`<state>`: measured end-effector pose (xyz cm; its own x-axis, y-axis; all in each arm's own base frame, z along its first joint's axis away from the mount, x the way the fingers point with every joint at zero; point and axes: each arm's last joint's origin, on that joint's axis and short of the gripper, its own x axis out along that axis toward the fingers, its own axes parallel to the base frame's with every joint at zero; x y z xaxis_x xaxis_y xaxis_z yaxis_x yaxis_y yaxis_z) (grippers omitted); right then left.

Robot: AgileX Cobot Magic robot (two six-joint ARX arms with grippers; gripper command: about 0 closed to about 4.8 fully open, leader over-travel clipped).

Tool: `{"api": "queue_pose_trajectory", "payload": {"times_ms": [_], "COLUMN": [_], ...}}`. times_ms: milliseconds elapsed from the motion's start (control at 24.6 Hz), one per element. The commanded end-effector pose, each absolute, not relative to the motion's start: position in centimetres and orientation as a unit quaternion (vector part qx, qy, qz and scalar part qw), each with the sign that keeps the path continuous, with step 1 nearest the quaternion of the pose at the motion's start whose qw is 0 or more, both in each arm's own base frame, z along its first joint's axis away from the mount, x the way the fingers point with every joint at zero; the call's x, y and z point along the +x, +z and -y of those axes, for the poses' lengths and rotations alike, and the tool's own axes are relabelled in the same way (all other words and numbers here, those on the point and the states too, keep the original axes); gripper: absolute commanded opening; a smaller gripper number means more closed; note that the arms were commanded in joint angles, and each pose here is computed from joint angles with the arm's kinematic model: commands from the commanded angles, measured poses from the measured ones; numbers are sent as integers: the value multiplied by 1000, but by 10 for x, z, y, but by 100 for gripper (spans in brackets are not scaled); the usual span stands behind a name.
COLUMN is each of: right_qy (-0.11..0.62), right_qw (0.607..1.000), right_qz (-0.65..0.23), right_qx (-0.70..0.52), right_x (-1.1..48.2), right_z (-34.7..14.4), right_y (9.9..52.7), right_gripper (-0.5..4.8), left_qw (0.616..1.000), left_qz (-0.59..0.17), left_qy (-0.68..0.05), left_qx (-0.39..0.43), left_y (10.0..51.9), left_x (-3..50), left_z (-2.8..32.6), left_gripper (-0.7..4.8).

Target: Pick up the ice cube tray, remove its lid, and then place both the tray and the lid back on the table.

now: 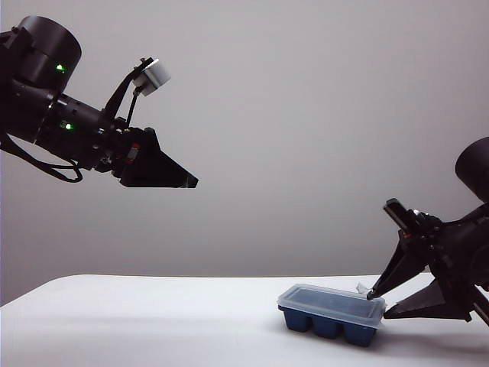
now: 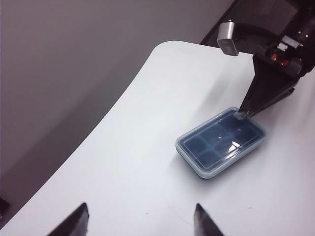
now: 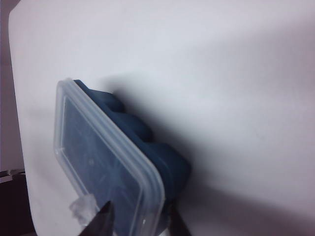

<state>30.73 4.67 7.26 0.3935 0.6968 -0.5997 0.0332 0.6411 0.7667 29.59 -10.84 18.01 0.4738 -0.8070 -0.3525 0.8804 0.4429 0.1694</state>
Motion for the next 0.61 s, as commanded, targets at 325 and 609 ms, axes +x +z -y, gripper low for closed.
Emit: {"api": "queue_pose_trajectory", "payload": {"times_ms": [325, 609], "right_qy": [223, 246], "right_qw": [758, 761], "right_qz": [-504, -485], "right_qx": [348, 355], "right_x": [307, 315], "right_z": [-58, -61], "right_y": [74, 82], "right_gripper": [38, -7], "left_qw": [841, 841], "left_qz": [-113, -113], "left_qy": [-503, -503], "left_qx": [165, 165], "left_y": [178, 178], "left_x": [297, 297], "left_z": [109, 109], "left_gripper": [278, 279]}}
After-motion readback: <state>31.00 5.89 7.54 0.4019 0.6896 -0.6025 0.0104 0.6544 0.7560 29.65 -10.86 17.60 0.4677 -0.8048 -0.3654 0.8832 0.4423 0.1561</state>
